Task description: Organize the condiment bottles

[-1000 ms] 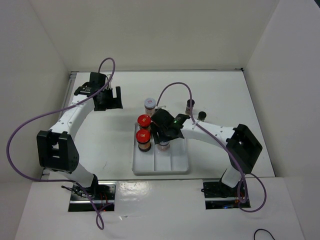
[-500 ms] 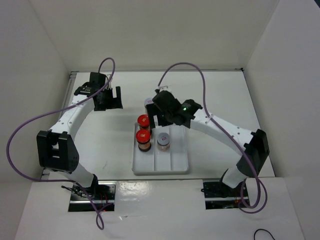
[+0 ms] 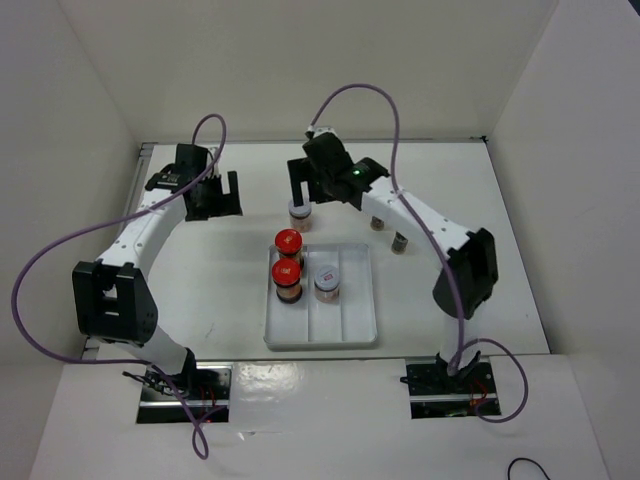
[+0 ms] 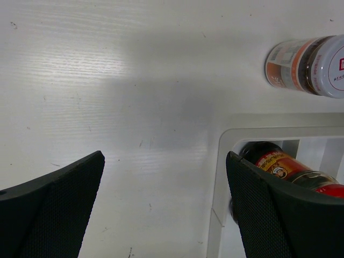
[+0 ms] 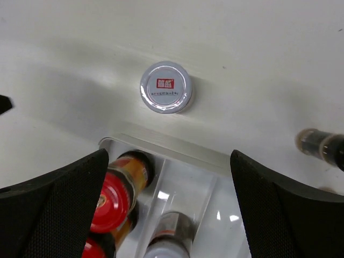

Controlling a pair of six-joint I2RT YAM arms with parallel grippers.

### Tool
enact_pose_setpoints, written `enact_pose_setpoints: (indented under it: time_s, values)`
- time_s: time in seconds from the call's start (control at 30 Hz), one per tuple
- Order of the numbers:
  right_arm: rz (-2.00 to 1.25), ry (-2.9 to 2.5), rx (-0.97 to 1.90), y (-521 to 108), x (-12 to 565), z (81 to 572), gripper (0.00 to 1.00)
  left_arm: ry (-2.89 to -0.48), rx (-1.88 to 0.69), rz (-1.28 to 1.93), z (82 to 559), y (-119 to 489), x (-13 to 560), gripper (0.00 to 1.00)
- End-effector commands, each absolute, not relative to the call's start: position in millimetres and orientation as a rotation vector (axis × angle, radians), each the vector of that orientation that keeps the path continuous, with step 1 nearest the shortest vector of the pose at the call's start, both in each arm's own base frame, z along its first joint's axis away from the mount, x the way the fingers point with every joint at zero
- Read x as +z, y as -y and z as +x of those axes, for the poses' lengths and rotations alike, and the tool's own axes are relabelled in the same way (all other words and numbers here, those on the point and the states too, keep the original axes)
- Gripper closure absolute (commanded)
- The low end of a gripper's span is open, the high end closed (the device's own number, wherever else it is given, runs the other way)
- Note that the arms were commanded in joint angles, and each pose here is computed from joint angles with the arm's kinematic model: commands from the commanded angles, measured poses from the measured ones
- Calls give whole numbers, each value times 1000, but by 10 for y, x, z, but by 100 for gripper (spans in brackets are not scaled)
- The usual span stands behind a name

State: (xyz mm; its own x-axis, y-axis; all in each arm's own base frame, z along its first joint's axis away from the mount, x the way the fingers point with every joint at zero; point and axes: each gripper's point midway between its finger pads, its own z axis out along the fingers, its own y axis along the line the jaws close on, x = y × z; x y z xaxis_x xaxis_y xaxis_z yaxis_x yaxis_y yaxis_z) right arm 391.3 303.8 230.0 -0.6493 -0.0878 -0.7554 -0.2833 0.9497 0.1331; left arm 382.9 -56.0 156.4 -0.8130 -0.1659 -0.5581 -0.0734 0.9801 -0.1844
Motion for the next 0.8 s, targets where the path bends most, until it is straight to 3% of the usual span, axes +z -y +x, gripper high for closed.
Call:
enact_pose_setpoints:
  time_s: [0.0,0.23,0.77]
  values:
    - [-327,-2266,335,-3286,2114,4101,2,-2463,-215,-196,3897,507,1696,0]
    - [-375,-2288,334,-3517,1770,4383,2,-2490,-219,-207,3889,486,1595,0]
    - [-412,-2389,253,-3592,1066,4506,2,-2514,-204,-199,3999,449,1498,0]
